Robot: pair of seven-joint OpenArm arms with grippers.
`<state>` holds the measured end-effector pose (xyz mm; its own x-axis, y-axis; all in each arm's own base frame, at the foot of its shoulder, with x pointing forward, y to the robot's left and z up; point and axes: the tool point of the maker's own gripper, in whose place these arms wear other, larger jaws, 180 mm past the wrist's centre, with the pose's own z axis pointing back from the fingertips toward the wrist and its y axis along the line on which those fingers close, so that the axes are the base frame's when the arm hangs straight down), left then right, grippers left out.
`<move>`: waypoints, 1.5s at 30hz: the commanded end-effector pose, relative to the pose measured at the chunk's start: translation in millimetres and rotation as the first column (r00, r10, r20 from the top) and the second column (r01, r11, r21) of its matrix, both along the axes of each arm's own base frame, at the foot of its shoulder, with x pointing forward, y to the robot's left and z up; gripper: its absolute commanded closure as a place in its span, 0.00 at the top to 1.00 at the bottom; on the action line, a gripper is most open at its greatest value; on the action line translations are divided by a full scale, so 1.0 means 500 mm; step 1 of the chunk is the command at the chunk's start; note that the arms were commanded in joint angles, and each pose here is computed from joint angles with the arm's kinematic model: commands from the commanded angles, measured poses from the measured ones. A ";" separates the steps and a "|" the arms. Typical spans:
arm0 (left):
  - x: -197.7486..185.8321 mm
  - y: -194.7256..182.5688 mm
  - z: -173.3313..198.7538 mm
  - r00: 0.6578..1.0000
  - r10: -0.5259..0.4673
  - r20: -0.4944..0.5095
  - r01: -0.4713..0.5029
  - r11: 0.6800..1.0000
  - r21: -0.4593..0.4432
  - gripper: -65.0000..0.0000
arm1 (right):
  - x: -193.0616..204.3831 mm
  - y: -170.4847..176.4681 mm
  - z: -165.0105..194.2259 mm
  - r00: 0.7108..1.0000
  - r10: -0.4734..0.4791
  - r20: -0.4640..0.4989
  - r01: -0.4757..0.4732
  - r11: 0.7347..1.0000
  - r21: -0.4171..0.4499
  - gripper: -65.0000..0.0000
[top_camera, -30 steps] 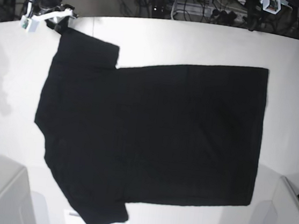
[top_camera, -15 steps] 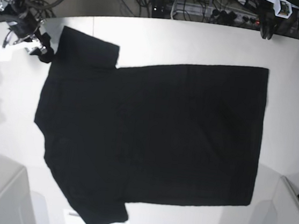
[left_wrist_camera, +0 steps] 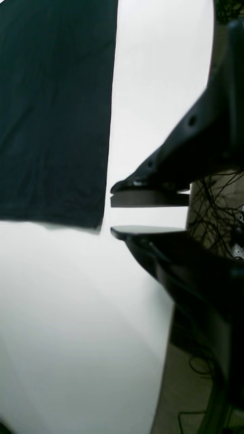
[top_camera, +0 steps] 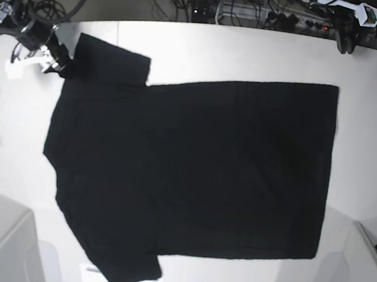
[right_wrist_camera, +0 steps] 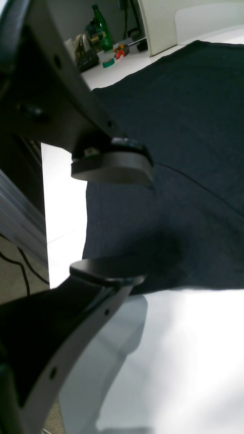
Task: Fold the T-shirt properly
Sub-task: 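Move the right gripper down to the shirt's shoulder corner and grasp it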
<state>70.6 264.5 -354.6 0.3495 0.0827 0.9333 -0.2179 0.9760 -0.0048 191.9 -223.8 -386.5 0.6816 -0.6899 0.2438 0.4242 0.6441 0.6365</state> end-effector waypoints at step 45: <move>0.073 0.028 0.004 0.991 0.117 0.065 -0.089 0.939 -0.333 0.57 | -0.060 0.013 -0.149 0.965 0.251 -0.074 -0.260 0.949 -0.178 0.49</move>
<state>108.4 277.5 -359.1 0.2601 0.4280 0.8655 -0.3140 0.8852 -0.3433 189.9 -219.9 -442.7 0.7755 -0.4792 0.4109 0.2237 0.8173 0.5310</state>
